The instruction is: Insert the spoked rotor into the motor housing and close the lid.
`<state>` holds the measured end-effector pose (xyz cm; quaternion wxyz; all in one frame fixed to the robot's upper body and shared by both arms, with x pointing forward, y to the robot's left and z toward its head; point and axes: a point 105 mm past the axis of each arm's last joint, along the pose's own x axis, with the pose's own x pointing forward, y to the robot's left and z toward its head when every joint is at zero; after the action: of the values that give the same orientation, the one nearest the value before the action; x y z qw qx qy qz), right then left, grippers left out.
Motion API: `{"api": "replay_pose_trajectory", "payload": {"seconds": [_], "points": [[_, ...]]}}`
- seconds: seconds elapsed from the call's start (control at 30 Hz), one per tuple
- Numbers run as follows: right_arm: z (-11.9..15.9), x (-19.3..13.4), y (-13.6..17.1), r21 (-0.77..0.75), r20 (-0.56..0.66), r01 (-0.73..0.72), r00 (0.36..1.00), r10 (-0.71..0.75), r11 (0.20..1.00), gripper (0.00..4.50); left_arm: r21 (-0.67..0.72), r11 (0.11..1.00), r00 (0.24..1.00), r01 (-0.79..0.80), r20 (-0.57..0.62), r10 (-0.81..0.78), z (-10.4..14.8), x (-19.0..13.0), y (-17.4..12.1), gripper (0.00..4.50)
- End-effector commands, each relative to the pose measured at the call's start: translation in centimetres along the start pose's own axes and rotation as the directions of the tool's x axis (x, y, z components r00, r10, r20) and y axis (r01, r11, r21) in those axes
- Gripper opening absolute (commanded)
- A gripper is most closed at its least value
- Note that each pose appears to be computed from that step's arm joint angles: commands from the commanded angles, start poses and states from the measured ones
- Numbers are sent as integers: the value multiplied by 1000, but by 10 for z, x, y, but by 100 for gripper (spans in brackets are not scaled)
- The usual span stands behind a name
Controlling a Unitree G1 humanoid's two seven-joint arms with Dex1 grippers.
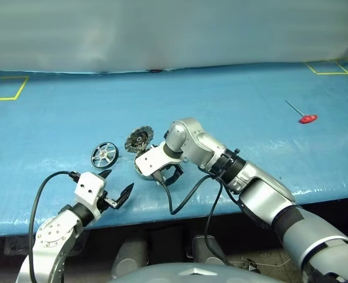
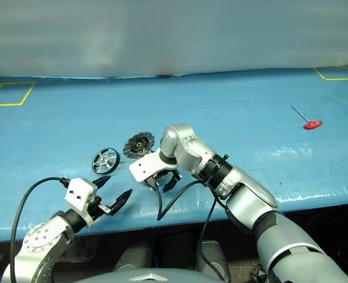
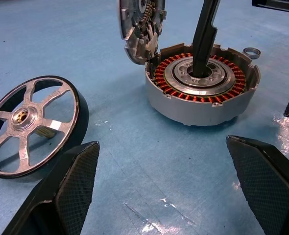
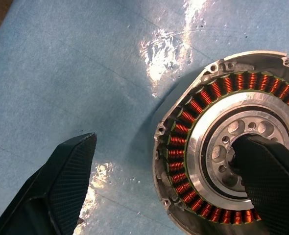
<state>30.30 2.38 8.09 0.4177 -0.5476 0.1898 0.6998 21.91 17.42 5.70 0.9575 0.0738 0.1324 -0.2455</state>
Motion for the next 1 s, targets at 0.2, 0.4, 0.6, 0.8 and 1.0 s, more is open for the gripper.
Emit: {"api": "replay_pose_trajectory", "payload": {"seconds": [0.2,0.4,0.6,0.8,1.0], "points": [[1,-8,-2,-3,1,1,1000,-1,1000,448,5,1000,1000,7,19,-7,5,0,-1,450],[1,-11,-4,-16,-4,13,1000,-13,1000,448,9,1000,1000,12,20,-12,6,1,-1,450],[1,-15,-6,-25,-12,24,1000,-24,999,448,10,1000,1000,16,21,-16,6,1,-2,450],[1,-18,-7,-44,-18,35,999,-36,998,448,10,1000,1000,16,20,-17,6,1,-2,450],[3,-21,-10,-53,-15,47,999,-48,997,448,12,1000,1000,19,22,-20,7,2,-1,450]]}}
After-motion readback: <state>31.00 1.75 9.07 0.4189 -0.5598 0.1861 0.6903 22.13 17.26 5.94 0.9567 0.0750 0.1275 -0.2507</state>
